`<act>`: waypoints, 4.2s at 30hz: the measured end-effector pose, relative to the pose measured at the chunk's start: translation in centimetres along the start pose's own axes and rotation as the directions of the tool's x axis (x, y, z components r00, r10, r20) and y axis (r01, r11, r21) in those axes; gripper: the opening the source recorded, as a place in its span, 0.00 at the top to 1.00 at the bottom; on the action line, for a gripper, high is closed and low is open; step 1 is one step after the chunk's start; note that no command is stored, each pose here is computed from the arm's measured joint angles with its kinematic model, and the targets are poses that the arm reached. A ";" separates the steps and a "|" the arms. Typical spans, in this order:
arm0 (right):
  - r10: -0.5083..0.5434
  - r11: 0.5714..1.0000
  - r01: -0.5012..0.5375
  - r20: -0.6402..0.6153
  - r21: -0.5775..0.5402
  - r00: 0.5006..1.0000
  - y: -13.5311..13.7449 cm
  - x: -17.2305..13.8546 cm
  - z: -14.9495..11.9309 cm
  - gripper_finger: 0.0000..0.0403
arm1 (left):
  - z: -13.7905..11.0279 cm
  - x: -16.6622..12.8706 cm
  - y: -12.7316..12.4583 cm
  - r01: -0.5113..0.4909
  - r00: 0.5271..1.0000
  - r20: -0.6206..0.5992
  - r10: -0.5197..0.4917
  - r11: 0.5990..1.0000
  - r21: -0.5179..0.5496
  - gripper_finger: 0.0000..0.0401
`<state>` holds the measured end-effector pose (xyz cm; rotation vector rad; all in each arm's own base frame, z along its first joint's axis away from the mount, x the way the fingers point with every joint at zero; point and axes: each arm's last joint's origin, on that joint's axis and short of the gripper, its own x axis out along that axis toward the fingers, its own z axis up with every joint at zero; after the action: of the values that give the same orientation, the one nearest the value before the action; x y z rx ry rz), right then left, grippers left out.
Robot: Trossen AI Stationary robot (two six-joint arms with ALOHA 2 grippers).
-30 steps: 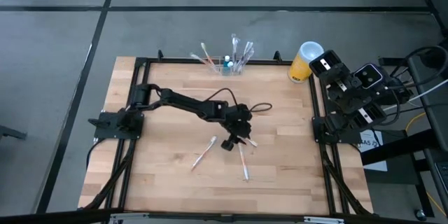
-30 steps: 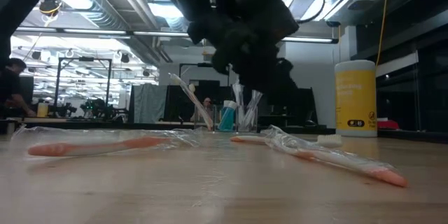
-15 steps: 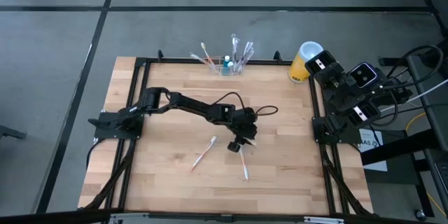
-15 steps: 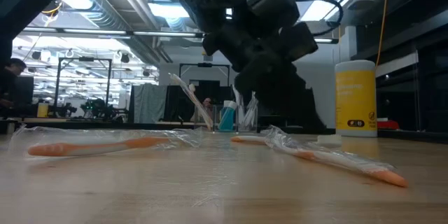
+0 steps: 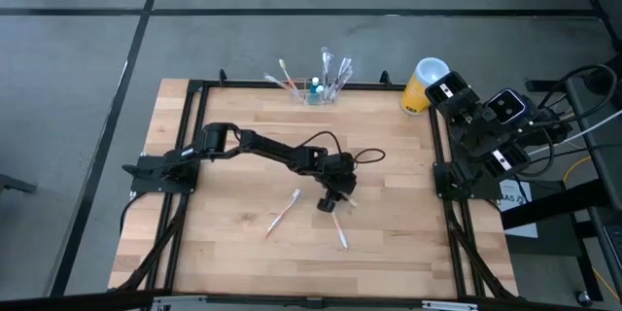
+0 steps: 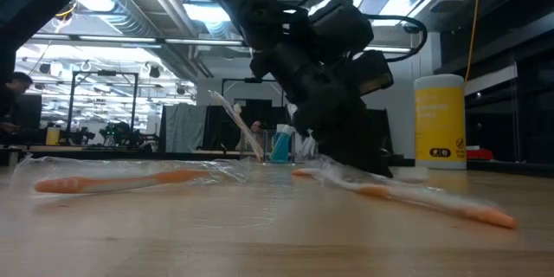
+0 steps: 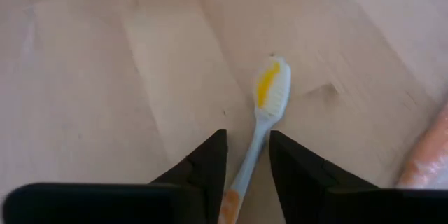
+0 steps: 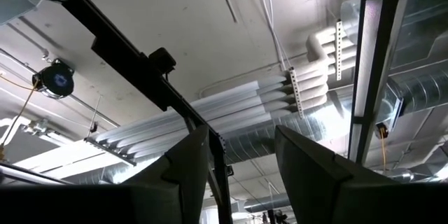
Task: Pick & Place toothbrushing station
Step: Put the orange toothbrush into the transparent organizer
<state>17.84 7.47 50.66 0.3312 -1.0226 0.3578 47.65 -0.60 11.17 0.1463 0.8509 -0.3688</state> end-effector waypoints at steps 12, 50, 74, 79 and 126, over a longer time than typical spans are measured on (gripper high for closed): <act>0.002 1.000 -0.002 0.000 -0.005 1.000 0.1 0.0 0.0 0.59 | -0.2 -1.6 4.2 -0.131 0.991 -0.011 0.134 0.944 -0.304 0.99; -0.561 0.823 0.524 -0.456 -0.217 0.691 -2.0 -2.6 -3.3 0.59 | 0.8 -29.9 11.9 -0.407 0.878 0.001 0.478 0.748 -0.525 1.00; -0.429 0.068 0.698 -0.653 -0.712 -0.624 -11.3 -23.8 -9.6 0.59 | -0.9 -46.5 -1.1 -0.544 0.634 0.176 0.753 0.597 -0.589 0.65; -0.405 0.024 0.712 -0.658 -0.702 -0.634 -13.7 -27.5 -10.4 0.59 | -1.1 -47.4 -2.0 -0.540 0.615 0.201 0.762 0.593 -0.597 0.57; -0.540 0.181 0.359 -0.397 -0.916 -0.742 -25.5 -29.9 -11.8 0.59 | 0.1 -47.3 -3.7 -0.451 0.615 0.287 0.734 0.626 -0.636 0.58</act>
<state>23.85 -14.25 16.39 0.4203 1.0800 -0.8803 17.93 8.17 47.09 -0.1605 0.2684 0.4914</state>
